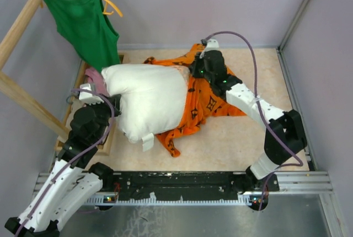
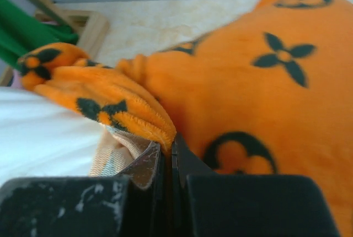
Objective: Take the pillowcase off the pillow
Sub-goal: Remove the pillow from the pillowcase.
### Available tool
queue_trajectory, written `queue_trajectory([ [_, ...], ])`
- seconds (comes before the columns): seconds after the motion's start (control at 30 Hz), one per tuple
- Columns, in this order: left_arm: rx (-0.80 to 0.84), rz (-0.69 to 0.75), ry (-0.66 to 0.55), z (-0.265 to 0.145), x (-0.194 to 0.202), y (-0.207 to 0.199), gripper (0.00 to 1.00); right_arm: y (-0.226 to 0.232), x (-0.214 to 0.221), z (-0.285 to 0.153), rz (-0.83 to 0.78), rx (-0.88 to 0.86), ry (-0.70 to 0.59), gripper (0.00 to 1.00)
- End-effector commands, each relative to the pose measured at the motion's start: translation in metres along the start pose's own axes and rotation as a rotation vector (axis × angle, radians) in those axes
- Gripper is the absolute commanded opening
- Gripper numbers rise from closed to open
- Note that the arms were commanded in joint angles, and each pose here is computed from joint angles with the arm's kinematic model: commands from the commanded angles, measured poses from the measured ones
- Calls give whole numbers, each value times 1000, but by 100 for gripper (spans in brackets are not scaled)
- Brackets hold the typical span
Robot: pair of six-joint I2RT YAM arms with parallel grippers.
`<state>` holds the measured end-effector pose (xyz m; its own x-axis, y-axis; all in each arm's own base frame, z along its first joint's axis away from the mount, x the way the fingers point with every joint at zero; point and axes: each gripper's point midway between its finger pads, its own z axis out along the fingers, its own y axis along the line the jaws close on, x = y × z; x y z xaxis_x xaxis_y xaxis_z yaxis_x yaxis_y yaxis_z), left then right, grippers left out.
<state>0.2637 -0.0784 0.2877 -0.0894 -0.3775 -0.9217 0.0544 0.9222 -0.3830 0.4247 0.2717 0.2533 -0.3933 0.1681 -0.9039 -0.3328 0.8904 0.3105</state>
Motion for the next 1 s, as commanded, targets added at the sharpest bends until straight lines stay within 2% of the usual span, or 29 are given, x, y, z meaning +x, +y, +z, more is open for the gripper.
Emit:
queue_trajectory([
  [0.0, 36, -13, -193, -14, -61, -9, 0, -43, -38, -26, 133, 75, -129, 0],
  [0.07, 64, -5, -201, -15, -62, -13, 0, -26, -45, -30, 96, 25, -144, 0],
  [0.1, 90, -1, -203, -15, -62, -18, 0, -15, -47, -31, 67, 0, -142, 9],
  [0.13, 124, 7, -204, -15, -62, -24, 0, 2, -48, -33, 23, -29, -135, 27],
  [0.2, 228, 44, -188, -16, -58, -42, 0, 31, -58, -37, -66, -62, -142, 75],
  [0.23, 273, 60, -181, -16, -57, -50, 0, 47, -72, -40, -97, -81, -165, 92],
  [0.27, 312, 68, -173, -17, -55, -58, 0, 60, -78, -42, -123, -114, -171, 98],
  [0.4, 427, 108, -137, -20, -48, -78, 0, 99, -99, -35, -163, -251, -183, 99],
  [0.5, 442, 122, -121, -19, -45, -81, 0, 112, -92, -4, -217, -259, -89, 99],
  [0.6, 432, 121, -122, -20, -47, -79, 0, 121, -61, 24, -273, -245, 61, 99],
  [0.77, 416, 123, -129, -23, -48, -75, 0, 125, -15, 56, -340, -205, 197, 99],
  [0.97, 411, 123, -135, -23, -49, -74, 0, 106, 27, 62, -371, -167, 322, 97],
])
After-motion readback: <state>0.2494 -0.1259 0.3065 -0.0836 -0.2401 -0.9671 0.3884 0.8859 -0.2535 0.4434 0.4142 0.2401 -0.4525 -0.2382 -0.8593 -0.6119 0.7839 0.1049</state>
